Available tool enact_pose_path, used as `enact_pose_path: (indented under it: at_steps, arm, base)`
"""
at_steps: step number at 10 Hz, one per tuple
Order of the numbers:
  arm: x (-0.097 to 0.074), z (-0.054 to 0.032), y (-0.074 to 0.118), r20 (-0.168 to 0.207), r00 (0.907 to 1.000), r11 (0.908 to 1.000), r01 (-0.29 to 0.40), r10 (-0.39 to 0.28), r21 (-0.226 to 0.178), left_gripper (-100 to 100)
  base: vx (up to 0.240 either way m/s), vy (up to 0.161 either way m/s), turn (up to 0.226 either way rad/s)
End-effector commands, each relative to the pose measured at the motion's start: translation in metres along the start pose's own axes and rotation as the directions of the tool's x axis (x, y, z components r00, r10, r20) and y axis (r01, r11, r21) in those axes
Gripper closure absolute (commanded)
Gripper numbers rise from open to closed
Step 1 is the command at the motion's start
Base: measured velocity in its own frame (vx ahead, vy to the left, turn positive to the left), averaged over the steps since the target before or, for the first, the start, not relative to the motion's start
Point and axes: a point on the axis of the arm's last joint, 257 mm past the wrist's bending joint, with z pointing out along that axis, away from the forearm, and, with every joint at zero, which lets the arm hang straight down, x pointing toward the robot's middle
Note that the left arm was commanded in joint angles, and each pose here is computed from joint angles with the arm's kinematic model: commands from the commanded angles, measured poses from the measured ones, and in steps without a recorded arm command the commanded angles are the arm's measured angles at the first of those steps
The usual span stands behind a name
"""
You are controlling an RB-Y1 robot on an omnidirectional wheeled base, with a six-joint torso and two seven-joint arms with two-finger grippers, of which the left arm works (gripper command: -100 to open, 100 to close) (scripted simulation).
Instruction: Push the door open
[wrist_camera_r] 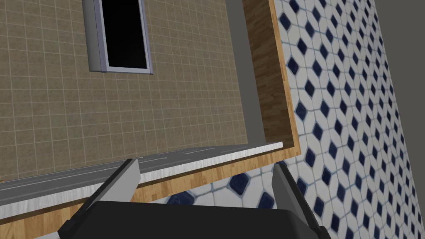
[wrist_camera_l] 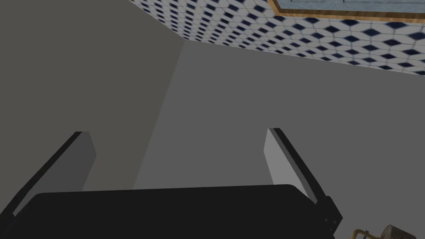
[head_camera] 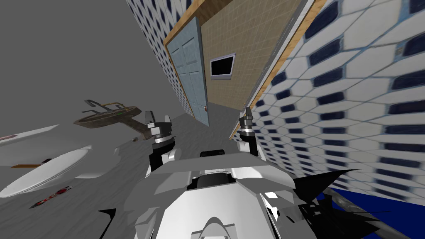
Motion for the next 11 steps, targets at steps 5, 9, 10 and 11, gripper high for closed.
enact_pose_path:
  at_steps: [5,9,10,11]
  arm:
    - [0.013,-0.0061,0.039,-0.029,0.9993,0.9984,0.022,-0.024,-0.051,-100]
    - [0.023,-0.0120,0.068,-0.048,0.9979,0.9951,0.038,-0.042,-0.091,-100]
    - [0.025,-0.0135,0.074,-0.052,0.9975,0.9941,0.041,-0.047,-0.100,-100]
    - [0.027,-0.0150,0.081,-0.056,0.9971,0.9930,0.045,-0.051,-0.110,-100]
  base:
    - [0.090,0.044,-0.076]
    - [0.089,0.050,-0.076]
    - [0.070,0.047,-0.080]
    - [0.073,0.042,-0.072]
